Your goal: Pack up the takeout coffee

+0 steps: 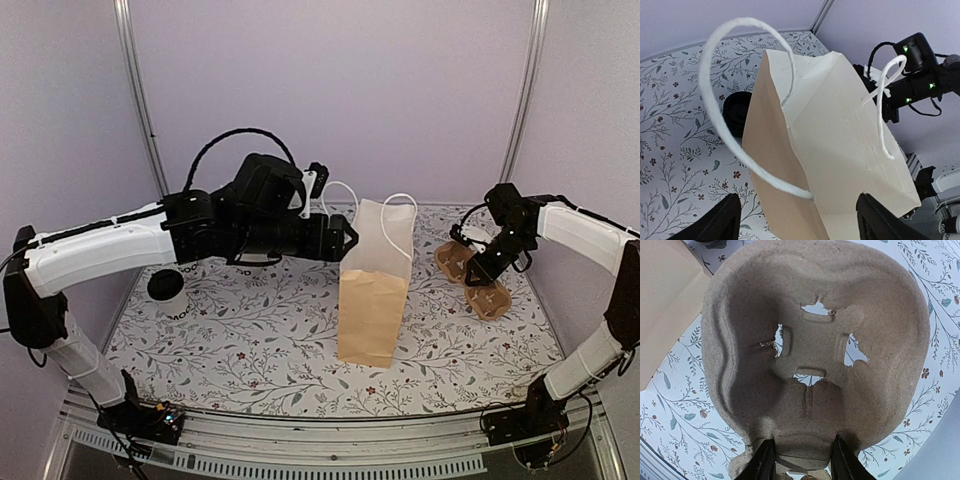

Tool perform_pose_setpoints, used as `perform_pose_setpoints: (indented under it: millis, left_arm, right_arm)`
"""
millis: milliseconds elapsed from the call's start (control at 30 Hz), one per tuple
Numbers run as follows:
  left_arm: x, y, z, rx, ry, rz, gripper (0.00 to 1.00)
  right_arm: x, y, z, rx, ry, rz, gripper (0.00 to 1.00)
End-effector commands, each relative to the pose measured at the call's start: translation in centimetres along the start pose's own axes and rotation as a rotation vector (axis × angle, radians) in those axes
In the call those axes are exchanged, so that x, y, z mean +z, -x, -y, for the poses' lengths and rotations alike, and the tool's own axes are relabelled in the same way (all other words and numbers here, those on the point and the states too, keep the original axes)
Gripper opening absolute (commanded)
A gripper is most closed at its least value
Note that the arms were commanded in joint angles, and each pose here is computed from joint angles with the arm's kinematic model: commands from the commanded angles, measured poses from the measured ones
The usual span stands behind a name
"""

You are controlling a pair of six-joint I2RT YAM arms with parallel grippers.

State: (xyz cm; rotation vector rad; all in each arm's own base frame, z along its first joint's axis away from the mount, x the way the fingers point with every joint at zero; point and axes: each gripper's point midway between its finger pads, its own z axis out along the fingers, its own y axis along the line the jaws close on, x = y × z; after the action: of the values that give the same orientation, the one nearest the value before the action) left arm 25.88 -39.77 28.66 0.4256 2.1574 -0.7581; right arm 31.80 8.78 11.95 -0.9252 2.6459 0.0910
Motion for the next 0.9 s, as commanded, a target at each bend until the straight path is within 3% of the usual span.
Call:
perform_pose_setpoints:
  millis: [0,333,467,600,867]
  left_arm:
    - [1.4,1.3,1.2,-0.007,-0.034,-0.004,0.8]
    - [3.6,0.3,1.8,0.063,-0.033,-0.122,0.59]
    - [2.9,-0.1,0.9,0.078,-0.017,-0.147,0.52]
    - [2.2,0.0,0.4,0.107,-0.054,-0.161,0.37]
    - [2.0,0.3,0.3,0.215,-0.085,-0.19,0.08]
  right_arm:
    - [-2.1,1.1,0.1,-0.015,-0.023,0.067,0.36]
    - [-12.0,9.4,2.5,-0.06,-0.134,0.361,0.36]
    - [-15.7,12.0,1.0,-0.161,-0.097,0.503,0.36]
    - [-19.4,14.1,-1.7,-0.272,-0.035,0.633,0.36]
    - [-23.6,16.9,-6.9,-0.483,-0.014,0.748,0.36]
